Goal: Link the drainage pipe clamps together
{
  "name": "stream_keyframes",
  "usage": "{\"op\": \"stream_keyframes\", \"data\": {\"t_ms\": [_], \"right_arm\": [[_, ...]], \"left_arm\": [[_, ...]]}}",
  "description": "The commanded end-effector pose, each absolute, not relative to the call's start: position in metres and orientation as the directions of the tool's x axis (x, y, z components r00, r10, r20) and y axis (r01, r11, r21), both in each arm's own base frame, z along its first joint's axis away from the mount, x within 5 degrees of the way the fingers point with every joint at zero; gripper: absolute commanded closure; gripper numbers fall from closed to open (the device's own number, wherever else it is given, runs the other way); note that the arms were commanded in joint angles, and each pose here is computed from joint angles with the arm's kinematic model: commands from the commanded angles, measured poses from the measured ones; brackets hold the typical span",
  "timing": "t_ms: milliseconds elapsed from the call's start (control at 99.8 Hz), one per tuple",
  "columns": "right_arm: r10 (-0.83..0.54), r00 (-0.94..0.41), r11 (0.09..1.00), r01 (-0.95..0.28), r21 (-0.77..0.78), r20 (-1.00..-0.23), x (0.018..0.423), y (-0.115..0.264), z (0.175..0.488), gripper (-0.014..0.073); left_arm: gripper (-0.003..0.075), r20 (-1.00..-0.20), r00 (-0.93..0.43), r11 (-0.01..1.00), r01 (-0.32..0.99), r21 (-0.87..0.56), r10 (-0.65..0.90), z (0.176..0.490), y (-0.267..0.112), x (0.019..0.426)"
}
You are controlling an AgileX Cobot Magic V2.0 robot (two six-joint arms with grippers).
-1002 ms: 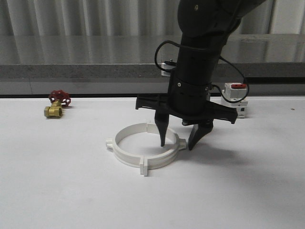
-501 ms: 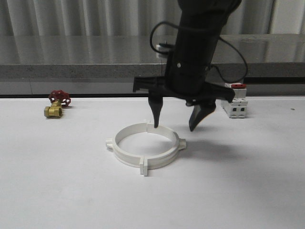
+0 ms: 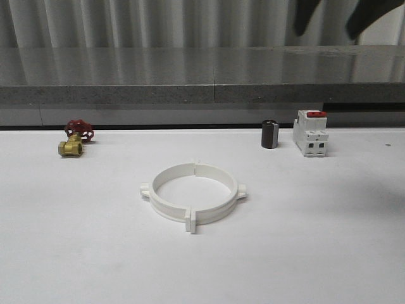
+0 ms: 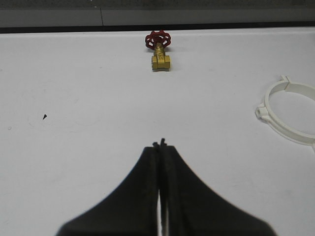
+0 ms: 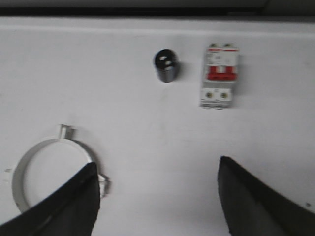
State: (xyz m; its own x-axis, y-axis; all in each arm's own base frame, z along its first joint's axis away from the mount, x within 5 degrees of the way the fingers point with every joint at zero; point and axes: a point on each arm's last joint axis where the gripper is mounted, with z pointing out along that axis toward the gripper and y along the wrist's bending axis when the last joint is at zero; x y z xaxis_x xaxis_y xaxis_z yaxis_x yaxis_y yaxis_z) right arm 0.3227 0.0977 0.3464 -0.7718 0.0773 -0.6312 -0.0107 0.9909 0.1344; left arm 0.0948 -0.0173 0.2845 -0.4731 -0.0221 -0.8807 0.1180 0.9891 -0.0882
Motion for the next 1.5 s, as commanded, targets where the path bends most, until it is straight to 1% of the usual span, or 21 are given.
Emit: {"op": "stream_keyframes", "data": {"t_ms": [0,90,220,330,501,591,631,681,711,731,781,801,851,921,961,1492], "right_arm": [[0.073,-0.689,0.995,-0.003,0.104,-0.721,0.291,0.068,0.378,0.0082],[0.088,-0.665,0.995,0.025,0.095,-0.742,0.259,0.047,0.382,0.0082],[0.106,-0.645,0.994,0.063,0.085,-0.757,0.213,0.025,0.374,0.0082],[0.115,-0.617,0.993,0.068,0.093,-0.779,0.175,0.017,0.367,0.0083],[0.121,-0.593,0.993,0.068,0.100,-0.796,0.125,0.009,0.345,0.0083],[0.119,-0.572,0.993,0.070,0.097,-0.812,0.101,0.004,0.336,0.0111],[0.118,-0.565,0.993,0.072,0.094,-0.817,0.092,0.002,0.331,0.0153],[0.114,-0.557,0.993,0.076,0.086,-0.822,0.084,0.000,0.326,0.0228],[0.112,-0.555,0.994,0.078,0.082,-0.824,0.079,-0.001,0.323,0.0297],[0.110,-0.550,0.994,0.080,0.079,-0.828,0.076,-0.002,0.322,0.0326],[0.107,-0.547,0.994,0.084,0.073,-0.830,0.071,-0.004,0.319,0.0449],[0.106,-0.542,0.994,0.086,0.070,-0.834,0.068,-0.004,0.319,0.0480],[0.102,-0.536,0.994,0.091,0.062,-0.838,0.064,-0.006,0.319,0.0596],[0.089,-0.527,0.994,0.100,0.043,-0.845,0.061,-0.008,0.319,0.0722],[0.085,-0.528,0.994,0.104,0.035,-0.845,0.061,-0.009,0.319,0.0708],[0.086,-0.537,0.994,0.106,0.034,-0.839,0.061,-0.009,0.318,0.0713]], "left_arm": [[0.0740,-0.919,-0.391,0.986,0.134,-0.102,-0.042,0.299,-0.019,0.097],[0.0740,-0.919,-0.391,0.986,0.134,-0.102,-0.042,0.299,-0.019,0.097],[0.0740,-0.919,-0.391,0.986,0.134,-0.102,-0.042,0.299,-0.019,0.097],[0.0740,-0.919,-0.391,0.986,0.134,-0.102,-0.042,0.299,-0.019,0.097],[0.0740,-0.919,-0.391,0.986,0.134,-0.102,-0.042,0.299,-0.019,0.097],[0.0740,-0.919,-0.391,0.986,0.134,-0.102,-0.042,0.299,-0.019,0.097],[0.0740,-0.919,-0.391,0.986,0.134,-0.102,-0.042,0.299,-0.019,0.097],[0.0740,-0.919,-0.391,0.986,0.134,-0.102,-0.042,0.299,-0.019,0.097],[0.0740,-0.919,-0.391,0.986,0.134,-0.102,-0.042,0.299,-0.019,0.097],[0.0740,-0.919,-0.391,0.986,0.134,-0.102,-0.042,0.299,-0.019,0.097],[0.0740,-0.919,-0.391,0.986,0.134,-0.102,-0.042,0.299,-0.019,0.097],[0.0740,-0.919,-0.391,0.986,0.134,-0.102,-0.042,0.299,-0.019,0.097],[0.0740,-0.919,-0.391,0.986,0.134,-0.102,-0.042,0.299,-0.019,0.097],[0.0740,-0.919,-0.391,0.986,0.134,-0.102,-0.042,0.299,-0.019,0.097],[0.0740,-0.919,-0.391,0.986,0.134,-0.102,-0.042,0.299,-0.019,0.097],[0.0740,-0.919,-0.391,0.986,0.134,-0.102,-0.042,0.299,-0.019,0.097]]}}
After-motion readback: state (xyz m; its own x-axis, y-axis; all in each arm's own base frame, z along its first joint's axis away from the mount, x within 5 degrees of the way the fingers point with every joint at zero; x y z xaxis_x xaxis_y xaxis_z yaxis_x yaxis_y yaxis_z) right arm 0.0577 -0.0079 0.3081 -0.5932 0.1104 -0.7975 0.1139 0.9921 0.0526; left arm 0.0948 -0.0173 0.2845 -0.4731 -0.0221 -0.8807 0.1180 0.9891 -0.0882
